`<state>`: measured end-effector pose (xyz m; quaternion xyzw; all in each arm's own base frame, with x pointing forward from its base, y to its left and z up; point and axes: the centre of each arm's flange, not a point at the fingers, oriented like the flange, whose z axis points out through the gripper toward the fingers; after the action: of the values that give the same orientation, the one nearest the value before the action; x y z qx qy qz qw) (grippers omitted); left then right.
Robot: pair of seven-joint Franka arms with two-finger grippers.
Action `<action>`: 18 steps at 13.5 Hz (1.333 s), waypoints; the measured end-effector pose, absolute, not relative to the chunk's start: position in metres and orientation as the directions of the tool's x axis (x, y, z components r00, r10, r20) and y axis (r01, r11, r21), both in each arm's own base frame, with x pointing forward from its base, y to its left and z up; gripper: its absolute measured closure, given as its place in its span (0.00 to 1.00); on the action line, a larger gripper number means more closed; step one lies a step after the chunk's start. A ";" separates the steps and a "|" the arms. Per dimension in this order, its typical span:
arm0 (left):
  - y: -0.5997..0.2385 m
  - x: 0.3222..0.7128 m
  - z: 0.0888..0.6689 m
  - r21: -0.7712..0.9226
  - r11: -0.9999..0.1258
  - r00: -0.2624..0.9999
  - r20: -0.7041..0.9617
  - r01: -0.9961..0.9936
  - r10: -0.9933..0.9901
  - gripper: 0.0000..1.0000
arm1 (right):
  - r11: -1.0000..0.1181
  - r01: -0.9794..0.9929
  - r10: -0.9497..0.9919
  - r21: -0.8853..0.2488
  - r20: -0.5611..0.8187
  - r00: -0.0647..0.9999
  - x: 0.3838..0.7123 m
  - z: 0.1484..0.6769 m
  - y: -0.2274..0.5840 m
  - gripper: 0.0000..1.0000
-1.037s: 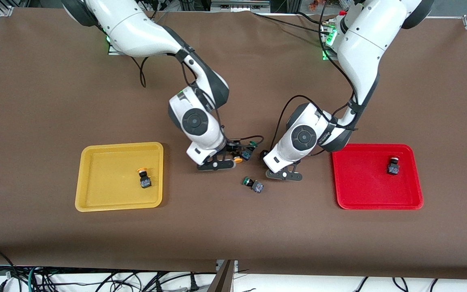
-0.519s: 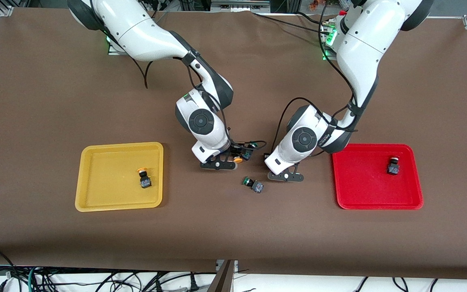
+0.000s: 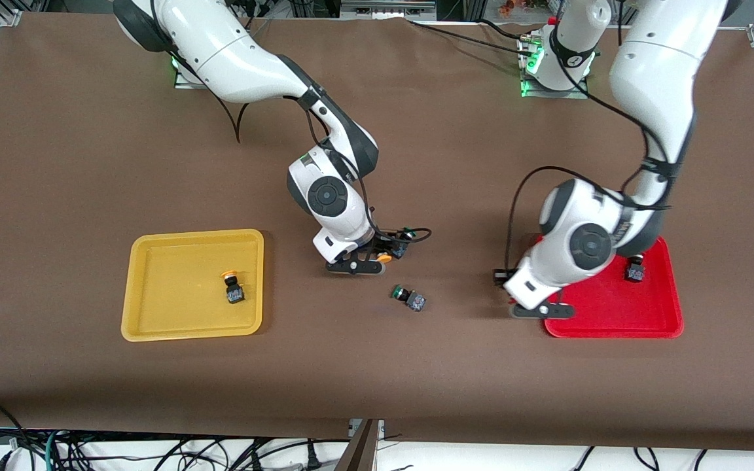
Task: Place red and yellow buttons in trays
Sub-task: 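Grasp another red button with the left gripper while the right gripper grasps another yellow, then place the red button in the red tray while the right gripper places yellow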
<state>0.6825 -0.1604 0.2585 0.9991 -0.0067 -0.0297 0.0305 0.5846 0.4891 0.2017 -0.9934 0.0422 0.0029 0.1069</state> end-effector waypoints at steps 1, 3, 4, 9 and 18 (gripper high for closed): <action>-0.136 0.686 0.259 0.061 -0.998 0.997 -0.064 -0.027 -0.031 0.58 | -0.973 -0.082 -0.082 -0.217 -0.010 0.997 0.583 0.197 0.491 0.19; -0.085 0.690 0.252 0.066 -0.996 0.994 -0.076 -0.067 -0.072 0.58 | -0.973 -0.079 -0.078 -0.218 -0.009 0.997 0.580 0.192 0.494 0.19; -0.059 0.689 0.247 0.071 -0.993 0.992 -0.083 -0.091 -0.097 0.58 | -0.973 -0.078 -0.077 -0.216 -0.011 0.997 0.579 0.188 0.495 0.19; 0.007 0.673 0.220 0.097 -0.986 0.980 -0.133 -0.136 -0.148 0.58 | -0.968 -0.076 -0.082 -0.240 0.017 0.996 0.582 0.189 0.496 0.41; -0.015 0.647 0.192 0.111 -0.980 0.978 -0.116 -0.162 -0.175 0.54 | -0.966 -0.095 -0.103 -0.241 0.022 0.994 0.595 0.190 0.481 0.60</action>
<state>0.6472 -0.0153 0.1921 0.9931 -0.0849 -0.0629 0.0504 0.5952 0.4810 0.1899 -0.9913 0.0498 -0.0174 0.1209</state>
